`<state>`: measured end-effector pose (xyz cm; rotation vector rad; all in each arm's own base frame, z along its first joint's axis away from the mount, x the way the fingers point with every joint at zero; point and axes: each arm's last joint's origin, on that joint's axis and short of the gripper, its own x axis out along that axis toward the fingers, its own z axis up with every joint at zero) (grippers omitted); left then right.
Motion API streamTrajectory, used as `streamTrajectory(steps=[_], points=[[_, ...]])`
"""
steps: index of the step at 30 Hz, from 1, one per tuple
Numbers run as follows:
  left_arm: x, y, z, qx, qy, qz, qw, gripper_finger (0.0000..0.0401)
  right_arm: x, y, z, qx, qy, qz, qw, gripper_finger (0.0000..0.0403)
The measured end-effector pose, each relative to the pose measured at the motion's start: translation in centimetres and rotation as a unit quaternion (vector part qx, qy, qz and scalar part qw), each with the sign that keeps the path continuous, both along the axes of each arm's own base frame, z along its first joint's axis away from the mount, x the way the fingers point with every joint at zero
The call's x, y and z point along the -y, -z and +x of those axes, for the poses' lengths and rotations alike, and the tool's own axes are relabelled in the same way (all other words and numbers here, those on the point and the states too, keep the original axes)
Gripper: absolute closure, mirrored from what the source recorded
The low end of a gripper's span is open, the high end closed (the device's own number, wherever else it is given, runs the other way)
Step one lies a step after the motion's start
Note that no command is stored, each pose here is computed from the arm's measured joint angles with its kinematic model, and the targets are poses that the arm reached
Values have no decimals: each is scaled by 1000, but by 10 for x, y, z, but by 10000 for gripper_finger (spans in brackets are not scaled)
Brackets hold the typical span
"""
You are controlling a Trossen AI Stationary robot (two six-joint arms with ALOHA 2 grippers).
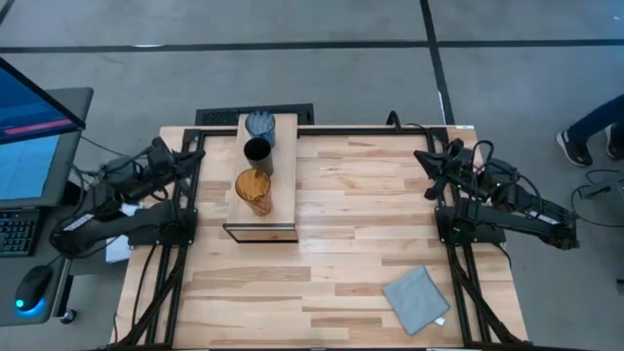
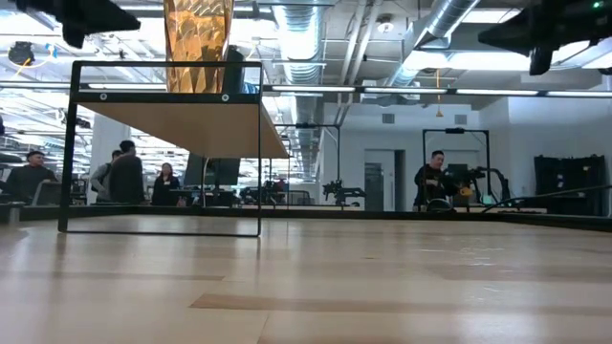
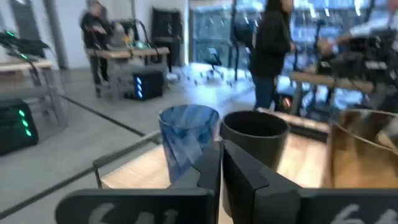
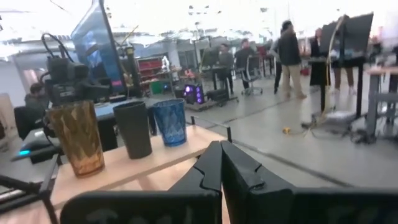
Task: Stack small to large cups/mugs on shelf
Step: Return to Home Position
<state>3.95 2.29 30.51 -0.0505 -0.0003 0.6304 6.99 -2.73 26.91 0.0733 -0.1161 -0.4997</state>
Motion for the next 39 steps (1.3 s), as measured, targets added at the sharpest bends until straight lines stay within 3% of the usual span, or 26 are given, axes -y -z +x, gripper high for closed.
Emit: streamTrajectory(steps=[6, 9, 16, 21, 30, 39], points=[[-3, 43, 5, 30, -30, 8, 999, 399, 3, 15, 10, 16, 5, -53, 998, 377], [-7, 58, 15, 27, -32, -2, 999, 401, 5, 31, 16, 30, 4, -50, 998, 377], [-13, 73, 28, 35, -46, 26, 998, 401, 9, 56, 22, 79, 11, -39, 996, 377], [-15, 93, 35, 20, -43, 6, 999, 401, 11, 67, 22, 96, 16, -45, 994, 377], [-18, 128, 44, 15, -31, 0, 999, 401, 10, 76, 24, 79, -5, -43, 996, 377], [-18, 130, 45, 8, -29, 8, 1000, 401, 11, 85, 26, 43, -5, -9, 999, 377]])
